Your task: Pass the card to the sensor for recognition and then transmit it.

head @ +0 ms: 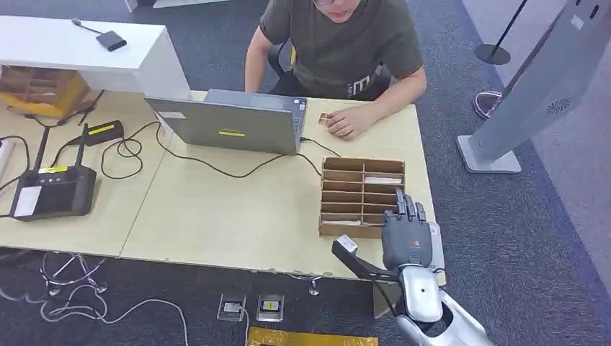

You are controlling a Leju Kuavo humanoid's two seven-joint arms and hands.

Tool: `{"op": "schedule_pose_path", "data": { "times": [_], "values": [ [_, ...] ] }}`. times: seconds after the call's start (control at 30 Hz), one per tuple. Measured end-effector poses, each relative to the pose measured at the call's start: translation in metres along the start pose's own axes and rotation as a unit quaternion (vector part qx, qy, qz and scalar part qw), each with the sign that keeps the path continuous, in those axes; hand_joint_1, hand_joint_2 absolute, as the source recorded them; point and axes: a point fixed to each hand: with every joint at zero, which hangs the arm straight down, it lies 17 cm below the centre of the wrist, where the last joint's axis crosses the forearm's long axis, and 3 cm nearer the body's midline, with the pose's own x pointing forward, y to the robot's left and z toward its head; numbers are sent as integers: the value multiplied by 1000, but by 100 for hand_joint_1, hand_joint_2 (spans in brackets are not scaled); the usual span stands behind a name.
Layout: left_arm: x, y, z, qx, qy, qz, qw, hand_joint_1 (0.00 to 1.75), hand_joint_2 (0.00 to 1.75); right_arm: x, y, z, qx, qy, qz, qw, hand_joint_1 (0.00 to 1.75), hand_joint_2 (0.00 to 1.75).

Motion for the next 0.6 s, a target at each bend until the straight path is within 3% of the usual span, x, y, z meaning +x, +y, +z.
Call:
{"op": "schedule_pose_path", "data": {
  "times": [0.6],
  "values": [
    [-1,1,0,3,2,5,1000,0,0,23,6,2,3,-19,-47,999,175,175]
  ]
}}
